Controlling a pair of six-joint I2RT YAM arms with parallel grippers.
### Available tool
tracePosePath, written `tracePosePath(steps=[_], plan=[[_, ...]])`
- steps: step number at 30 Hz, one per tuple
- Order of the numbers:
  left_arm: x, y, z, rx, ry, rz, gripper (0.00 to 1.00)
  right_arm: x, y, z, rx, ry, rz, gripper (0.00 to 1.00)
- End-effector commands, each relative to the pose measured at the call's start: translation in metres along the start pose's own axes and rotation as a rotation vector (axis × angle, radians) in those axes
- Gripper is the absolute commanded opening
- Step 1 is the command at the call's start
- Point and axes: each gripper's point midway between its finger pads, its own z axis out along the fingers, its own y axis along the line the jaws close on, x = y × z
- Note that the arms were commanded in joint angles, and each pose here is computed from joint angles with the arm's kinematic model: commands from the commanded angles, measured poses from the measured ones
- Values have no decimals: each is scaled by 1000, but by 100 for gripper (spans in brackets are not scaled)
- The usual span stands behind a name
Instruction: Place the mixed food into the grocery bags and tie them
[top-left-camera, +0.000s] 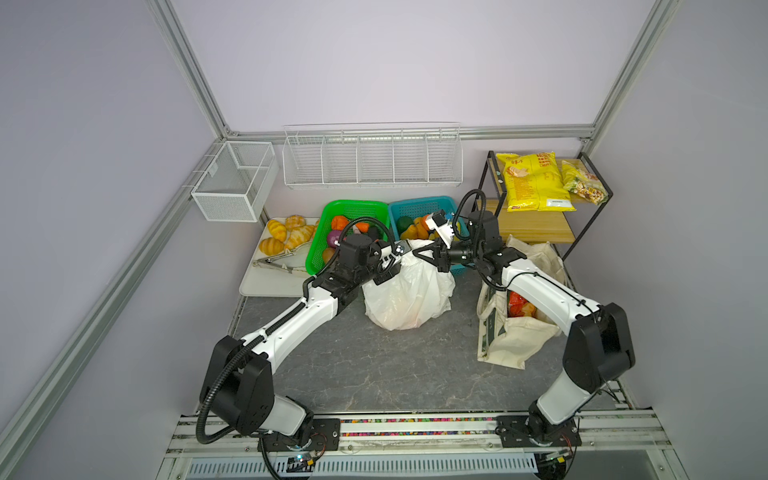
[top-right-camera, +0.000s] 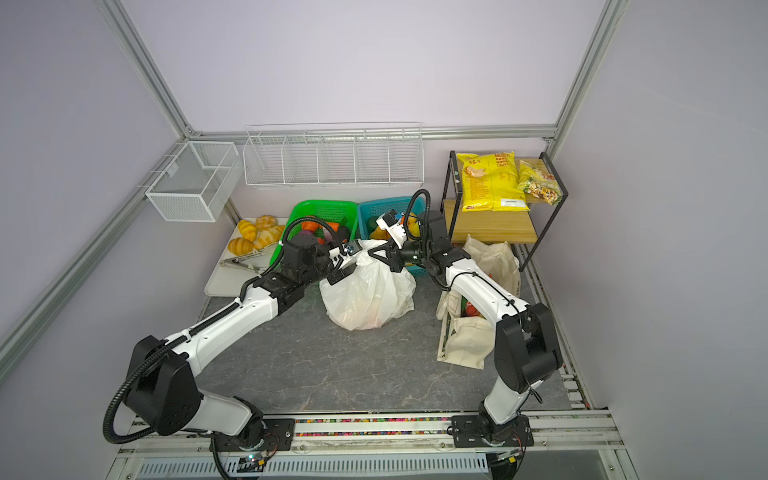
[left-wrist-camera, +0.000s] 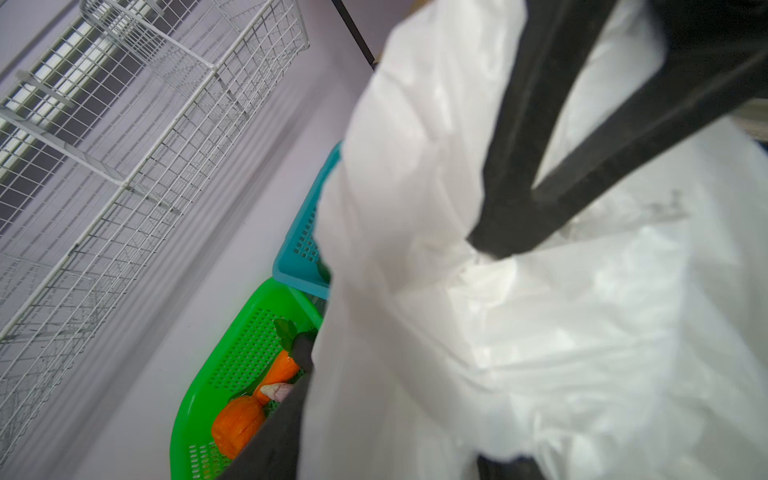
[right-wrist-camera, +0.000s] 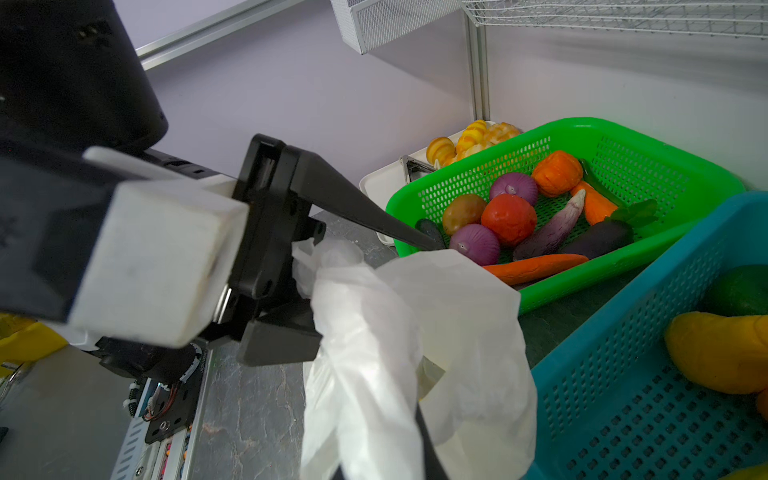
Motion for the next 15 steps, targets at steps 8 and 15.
tracePosePath(steps=[8, 15], plan=[[-25, 25, 7, -97, -84, -45, 44, -17, 7, -6, -24, -27, -17, 7], [-38, 22, -8, -56, -122, -77, 8, -13, -9, -11, 107, 10, -124, 7]])
